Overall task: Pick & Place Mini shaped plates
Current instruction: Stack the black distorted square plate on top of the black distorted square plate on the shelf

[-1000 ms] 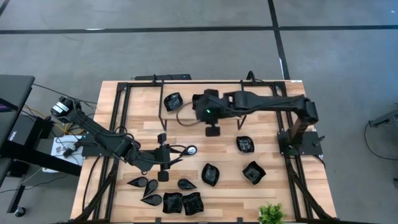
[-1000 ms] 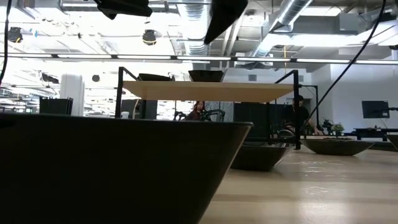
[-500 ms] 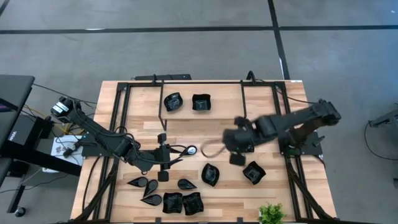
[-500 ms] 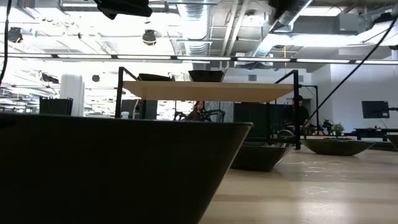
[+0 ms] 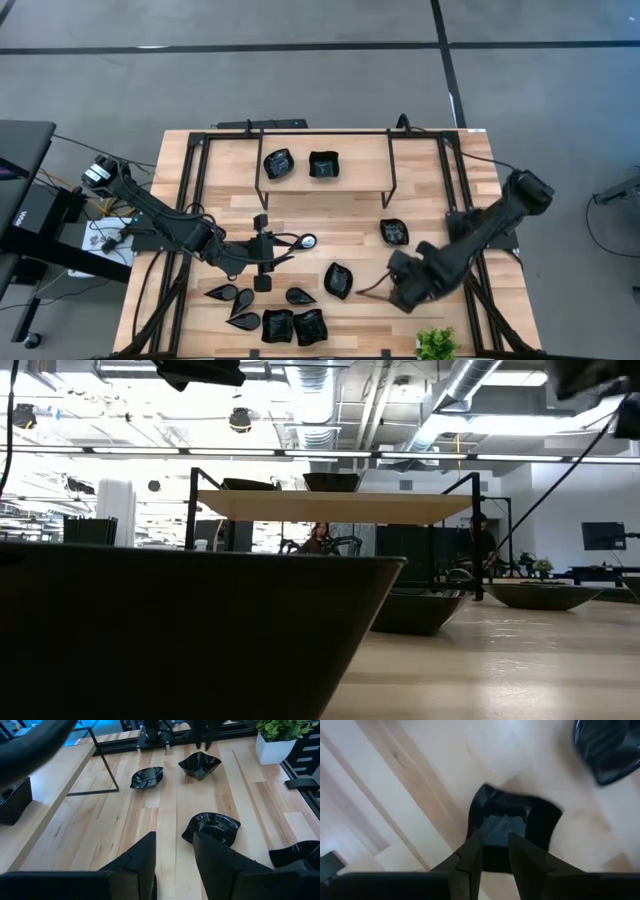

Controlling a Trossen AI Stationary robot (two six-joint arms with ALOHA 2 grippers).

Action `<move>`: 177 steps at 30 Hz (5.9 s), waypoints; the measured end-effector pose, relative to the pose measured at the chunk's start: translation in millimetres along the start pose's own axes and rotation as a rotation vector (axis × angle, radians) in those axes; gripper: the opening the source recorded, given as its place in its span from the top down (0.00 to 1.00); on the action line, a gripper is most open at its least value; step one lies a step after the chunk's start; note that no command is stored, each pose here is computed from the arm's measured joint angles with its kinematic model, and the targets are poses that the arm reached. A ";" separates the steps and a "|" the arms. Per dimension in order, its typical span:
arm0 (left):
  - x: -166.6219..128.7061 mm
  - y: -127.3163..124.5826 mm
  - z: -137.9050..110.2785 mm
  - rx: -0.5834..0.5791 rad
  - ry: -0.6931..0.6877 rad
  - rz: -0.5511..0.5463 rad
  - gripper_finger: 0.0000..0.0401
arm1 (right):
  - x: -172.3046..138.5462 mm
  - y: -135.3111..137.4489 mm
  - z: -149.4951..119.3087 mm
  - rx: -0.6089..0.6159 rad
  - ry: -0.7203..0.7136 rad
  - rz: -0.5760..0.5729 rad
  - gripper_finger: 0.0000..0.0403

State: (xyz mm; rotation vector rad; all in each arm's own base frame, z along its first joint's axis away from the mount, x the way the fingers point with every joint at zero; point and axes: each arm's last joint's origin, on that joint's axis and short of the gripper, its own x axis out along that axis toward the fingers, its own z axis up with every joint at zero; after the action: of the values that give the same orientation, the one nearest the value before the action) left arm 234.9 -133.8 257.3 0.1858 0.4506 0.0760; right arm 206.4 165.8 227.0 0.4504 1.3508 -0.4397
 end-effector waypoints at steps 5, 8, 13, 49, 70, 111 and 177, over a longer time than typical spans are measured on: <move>0.2 0.2 0.4 -0.003 -0.003 0.000 0.67 | 27.1 19.1 -8.1 0.010 0.037 -0.022 0.78; 0.2 0.2 0.4 -0.004 -0.004 0.000 0.67 | 42.4 25.1 -8.5 -0.012 0.097 -0.041 0.78; 0.6 0.9 0.6 -0.005 -0.003 0.003 0.67 | 53.9 29.6 0.4 0.026 0.134 -0.072 0.78; 0.7 0.8 1.9 -0.010 -0.015 0.002 0.67 | -71.1 91.1 74.8 -0.913 -0.549 -0.081 0.99; 1.4 1.9 2.1 -0.013 -0.015 0.006 0.67 | -85.9 -46.4 255.3 -0.752 -0.561 -0.413 0.99; 9.3 15.2 3.1 -0.037 -0.004 0.057 0.67 | -77.8 -67.7 267.3 -0.720 -0.495 -0.368 0.92; 28.4 -58.5 46.6 -0.108 0.084 -0.372 0.72 | -49.5 -47.9 55.9 -0.738 -0.991 0.130 0.82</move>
State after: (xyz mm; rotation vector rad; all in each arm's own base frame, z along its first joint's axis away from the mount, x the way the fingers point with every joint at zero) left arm 282.7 -195.4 274.9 -0.0093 0.5568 -0.2570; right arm 218.0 97.3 282.1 -0.2895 0.4357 -0.0012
